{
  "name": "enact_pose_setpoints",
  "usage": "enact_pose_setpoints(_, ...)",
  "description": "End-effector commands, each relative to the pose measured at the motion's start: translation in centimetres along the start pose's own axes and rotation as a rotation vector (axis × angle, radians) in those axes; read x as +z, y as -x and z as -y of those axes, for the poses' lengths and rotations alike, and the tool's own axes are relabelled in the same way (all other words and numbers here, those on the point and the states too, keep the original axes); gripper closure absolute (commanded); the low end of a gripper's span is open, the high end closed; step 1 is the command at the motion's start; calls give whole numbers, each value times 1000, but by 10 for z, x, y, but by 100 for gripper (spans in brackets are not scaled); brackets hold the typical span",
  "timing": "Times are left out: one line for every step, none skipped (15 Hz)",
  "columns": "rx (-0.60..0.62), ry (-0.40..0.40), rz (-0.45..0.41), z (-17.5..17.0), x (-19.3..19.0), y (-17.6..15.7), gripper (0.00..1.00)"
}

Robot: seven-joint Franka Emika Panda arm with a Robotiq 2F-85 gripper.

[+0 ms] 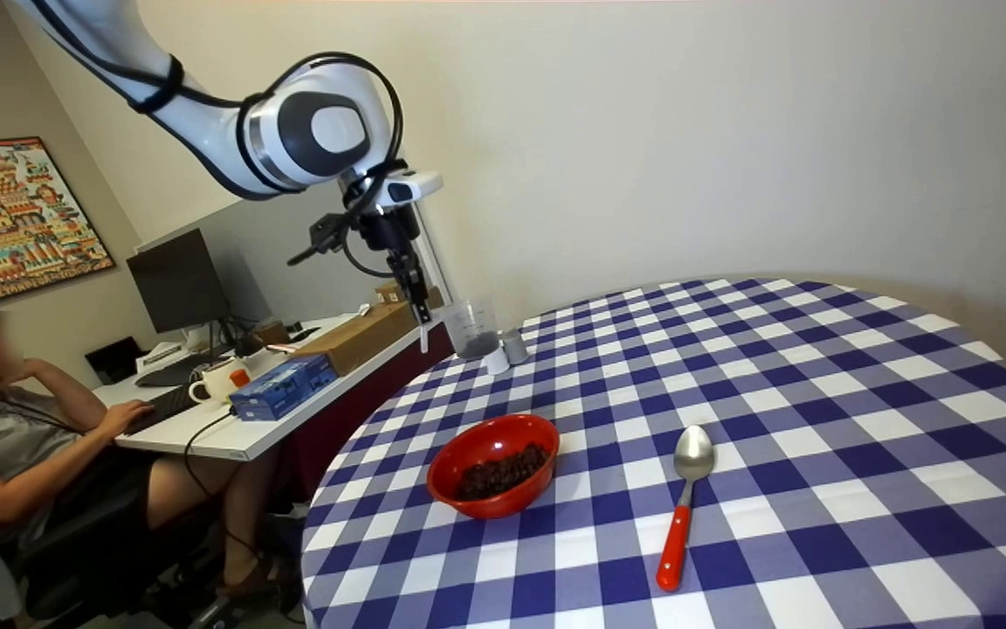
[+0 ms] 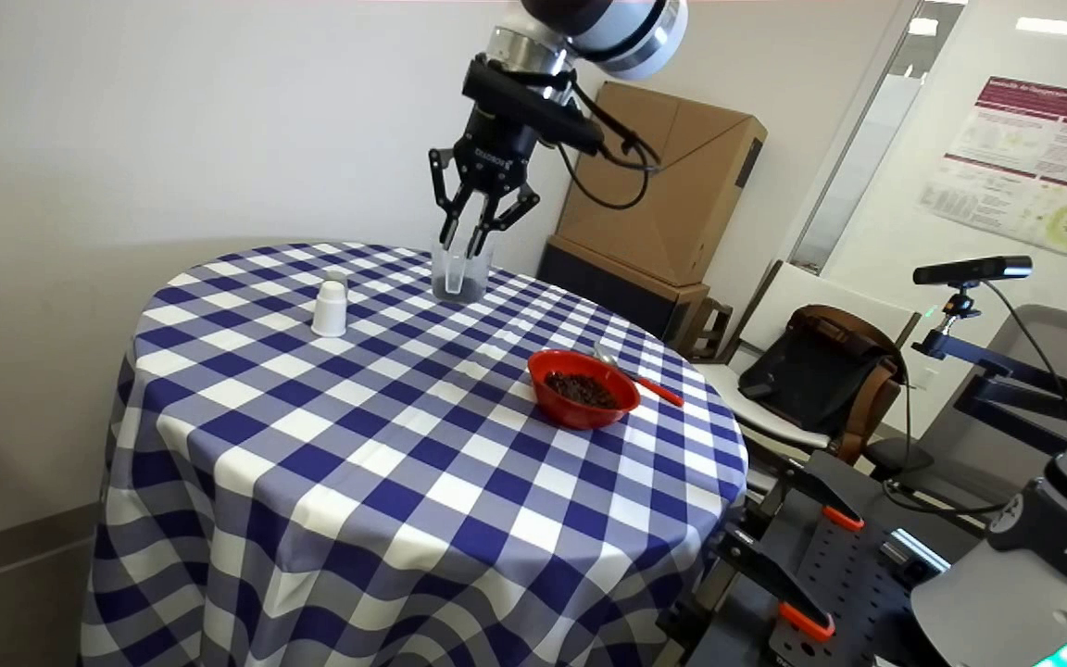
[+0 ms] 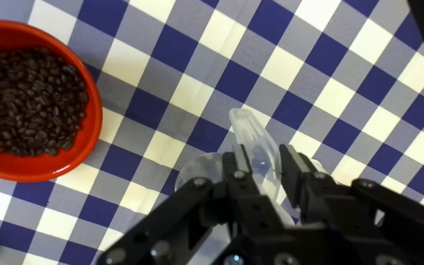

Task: Pour some contents from the clear jar into the orange bowl

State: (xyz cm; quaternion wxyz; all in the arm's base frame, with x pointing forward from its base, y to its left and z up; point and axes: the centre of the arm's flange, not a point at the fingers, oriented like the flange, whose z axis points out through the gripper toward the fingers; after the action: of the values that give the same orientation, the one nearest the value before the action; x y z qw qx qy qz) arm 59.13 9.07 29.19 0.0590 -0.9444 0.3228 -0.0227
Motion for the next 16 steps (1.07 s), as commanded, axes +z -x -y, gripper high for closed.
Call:
enact_pose_setpoints(76, -64, 47, -15, -65, 29, 93)
enact_pose_setpoints(88, -82, 57, -20, -80, 34, 93)
enact_pose_setpoints(100, -100, 65, -28, -96, 39, 93)
enact_pose_setpoints(112, -113, 74, -36, -108, 43, 93)
enact_pose_setpoints(132, -122, 77, -51, -123, 46, 93)
enact_pose_setpoints(147, -129, 79, -61, -132, 48, 93)
enact_pose_setpoints(168, -137, 87, -77, -140, 47, 93)
enact_pose_setpoints(190, -143, 97, -89, -146, 47, 93)
enact_pose_setpoints(217, -151, 119, -104, -149, 46, 93)
enact_pose_setpoints(242, -156, 135, -117, -150, 47, 93)
enact_pose_setpoints(266, -162, 164, -129, -147, 48, 93)
enact_pose_setpoints(291, -169, 190, -141, -143, 49, 93)
enact_pose_setpoints(317, -178, 228, -151, -137, 50, 93)
enact_pose_setpoints(343, -189, 263, -160, -129, 51, 93)
enact_pose_setpoints(368, -196, 293, -168, -121, 51, 93)
enact_pose_setpoints(394, -204, 319, -177, -113, 50, 93)
